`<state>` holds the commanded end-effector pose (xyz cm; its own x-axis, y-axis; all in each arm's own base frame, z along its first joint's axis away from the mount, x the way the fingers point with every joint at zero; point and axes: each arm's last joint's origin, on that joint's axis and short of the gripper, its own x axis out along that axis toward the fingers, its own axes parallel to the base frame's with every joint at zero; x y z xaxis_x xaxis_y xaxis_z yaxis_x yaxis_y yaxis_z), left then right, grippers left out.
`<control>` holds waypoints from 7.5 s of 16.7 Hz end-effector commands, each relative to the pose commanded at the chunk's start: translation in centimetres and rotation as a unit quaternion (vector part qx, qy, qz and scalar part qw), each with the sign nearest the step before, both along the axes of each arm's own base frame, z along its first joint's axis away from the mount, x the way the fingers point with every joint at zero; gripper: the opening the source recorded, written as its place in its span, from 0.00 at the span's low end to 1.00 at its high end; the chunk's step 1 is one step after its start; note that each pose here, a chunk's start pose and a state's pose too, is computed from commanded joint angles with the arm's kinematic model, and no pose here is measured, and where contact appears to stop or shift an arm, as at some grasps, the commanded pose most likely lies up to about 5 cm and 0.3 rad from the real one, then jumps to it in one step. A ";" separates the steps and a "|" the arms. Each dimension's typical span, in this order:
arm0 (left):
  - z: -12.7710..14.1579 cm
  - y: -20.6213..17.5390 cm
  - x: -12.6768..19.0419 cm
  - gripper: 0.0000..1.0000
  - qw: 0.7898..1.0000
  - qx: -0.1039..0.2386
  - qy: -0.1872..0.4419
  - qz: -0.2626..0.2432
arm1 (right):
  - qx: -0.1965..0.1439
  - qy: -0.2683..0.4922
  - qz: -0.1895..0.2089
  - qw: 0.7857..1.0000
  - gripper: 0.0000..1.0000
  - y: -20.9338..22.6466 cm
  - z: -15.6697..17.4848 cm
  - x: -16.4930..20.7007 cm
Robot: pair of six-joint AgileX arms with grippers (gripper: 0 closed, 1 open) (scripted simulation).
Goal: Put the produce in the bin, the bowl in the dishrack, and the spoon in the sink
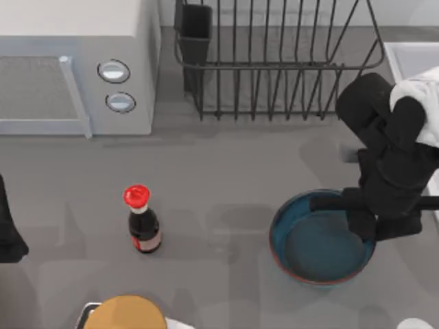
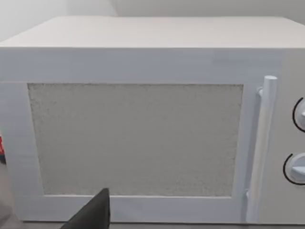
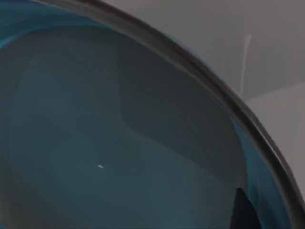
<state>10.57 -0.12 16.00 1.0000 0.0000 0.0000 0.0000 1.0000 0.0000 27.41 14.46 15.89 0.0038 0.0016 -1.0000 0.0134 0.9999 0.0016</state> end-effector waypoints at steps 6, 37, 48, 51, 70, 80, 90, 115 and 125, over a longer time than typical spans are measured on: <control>0.0 0.0 0.0 1.00 1.000 0.000 0.000 0.000 | -0.002 0.004 0.001 1.000 0.00 -0.3 6.6 -0.5; 0.0 0.0 0.0 1.00 1.000 0.000 0.000 0.000 | -0.009 -0.706 0.001 0.708 0.00 12.0 26.0 -9.2; 0.0 0.0 0.0 1.00 1.000 0.000 0.000 0.000 | -0.009 -0.707 -0.002 0.707 0.00 15.0 14.6 3.6; 0.0 0.0 0.0 1.00 1.000 0.000 0.000 0.000 | -0.007 -0.709 -0.002 0.706 0.00 13.6 9.4 8.2; 0.0 0.0 0.0 1.00 1.000 0.000 0.000 0.000 | -0.009 -0.706 0.001 0.708 0.83 11.8 6.0 10.8; 0.0 0.0 0.0 1.00 1.000 0.000 0.000 0.000 | -0.009 -0.706 0.001 0.708 1.00 11.8 6.0 10.8; 0.0 0.0 0.0 1.00 1.000 0.000 0.000 0.000 | -0.009 -0.701 0.005 0.713 1.00 4.0 10.9 7.3; 0.0 0.0 0.0 1.00 1.000 0.000 0.000 0.000 | -0.005 -0.706 0.005 0.709 1.00 -14.6 0.2 -16.8; 0.0 0.0 0.0 1.00 1.000 0.000 0.000 0.000 | -0.148 -0.475 0.133 0.857 1.00 -16.4 3.5 -14.7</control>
<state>10.57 -0.12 16.00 1.0000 0.0000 0.0000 0.0000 1.0000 0.0000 12.69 -1.90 19.34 0.8558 -0.1236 -0.5024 -0.0823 0.9261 -0.3681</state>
